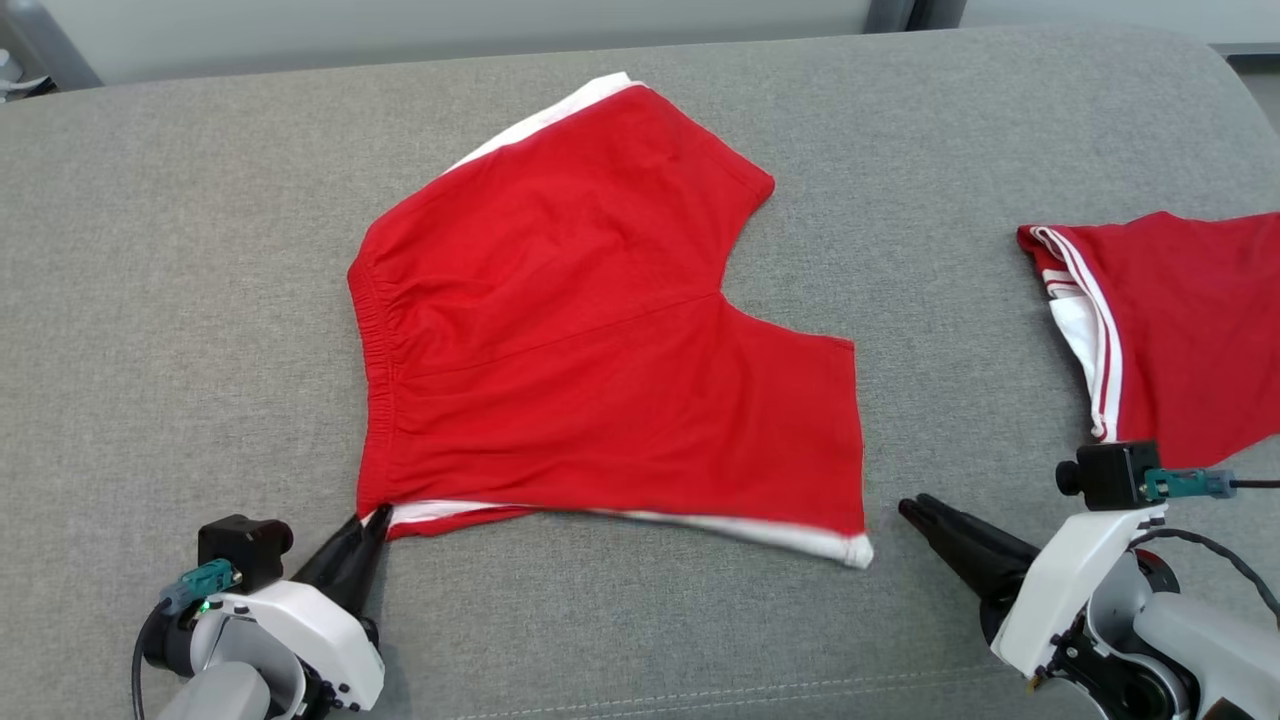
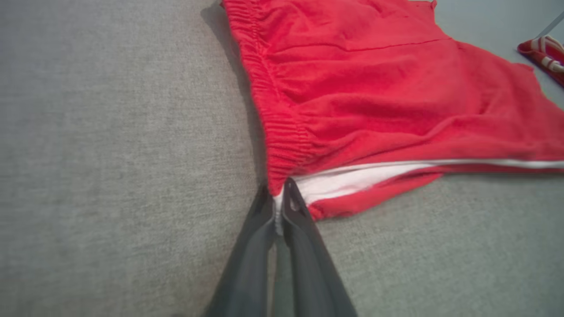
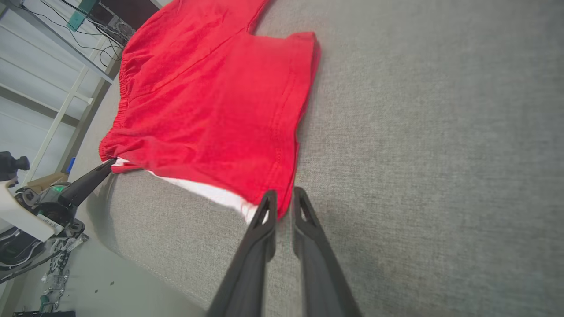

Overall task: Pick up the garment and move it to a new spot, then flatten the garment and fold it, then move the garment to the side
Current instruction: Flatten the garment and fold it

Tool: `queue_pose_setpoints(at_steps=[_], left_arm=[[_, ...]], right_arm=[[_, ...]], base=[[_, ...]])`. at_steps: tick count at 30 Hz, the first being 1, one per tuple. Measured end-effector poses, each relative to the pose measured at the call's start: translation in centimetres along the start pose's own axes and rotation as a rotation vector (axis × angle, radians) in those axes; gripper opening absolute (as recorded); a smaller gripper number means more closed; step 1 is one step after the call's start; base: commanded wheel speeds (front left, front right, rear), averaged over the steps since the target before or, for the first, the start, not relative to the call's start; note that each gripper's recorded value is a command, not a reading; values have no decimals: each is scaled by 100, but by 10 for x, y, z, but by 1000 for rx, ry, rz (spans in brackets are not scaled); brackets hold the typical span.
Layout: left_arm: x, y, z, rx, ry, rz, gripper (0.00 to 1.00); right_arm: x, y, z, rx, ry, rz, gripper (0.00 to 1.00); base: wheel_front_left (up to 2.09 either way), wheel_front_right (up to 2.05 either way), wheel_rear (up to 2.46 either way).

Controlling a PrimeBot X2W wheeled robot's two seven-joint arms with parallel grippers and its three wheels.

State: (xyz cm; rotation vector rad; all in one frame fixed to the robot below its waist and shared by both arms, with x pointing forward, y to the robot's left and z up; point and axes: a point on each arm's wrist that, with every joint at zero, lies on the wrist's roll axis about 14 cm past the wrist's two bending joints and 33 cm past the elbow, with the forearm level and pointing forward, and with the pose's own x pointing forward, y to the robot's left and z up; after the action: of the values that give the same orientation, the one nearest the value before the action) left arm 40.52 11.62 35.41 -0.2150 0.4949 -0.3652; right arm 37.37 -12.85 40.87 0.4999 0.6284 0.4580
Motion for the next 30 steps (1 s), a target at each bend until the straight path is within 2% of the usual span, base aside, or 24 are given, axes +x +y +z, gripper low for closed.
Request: queue_pose_setpoints(at_steps=[9,13,18,30], left_arm=[[-7,18,9,37,-25,70,100],[-18,32,28,56,-101,145,100],[-32,29,34,60,-160,188,100],[-60,25,52,114,-274,258,100]], right_arm=[[-4,-18,18,-52,-106,-65,100],[-6,-28,37,-106,-176,-110,100],[-5,-16,80,-158,-341,-109,100],[-25,-8,77,-218,-481,-172,100]], base=[[0,0,0],[0,0,0],[0,0,0],[0,0,0]])
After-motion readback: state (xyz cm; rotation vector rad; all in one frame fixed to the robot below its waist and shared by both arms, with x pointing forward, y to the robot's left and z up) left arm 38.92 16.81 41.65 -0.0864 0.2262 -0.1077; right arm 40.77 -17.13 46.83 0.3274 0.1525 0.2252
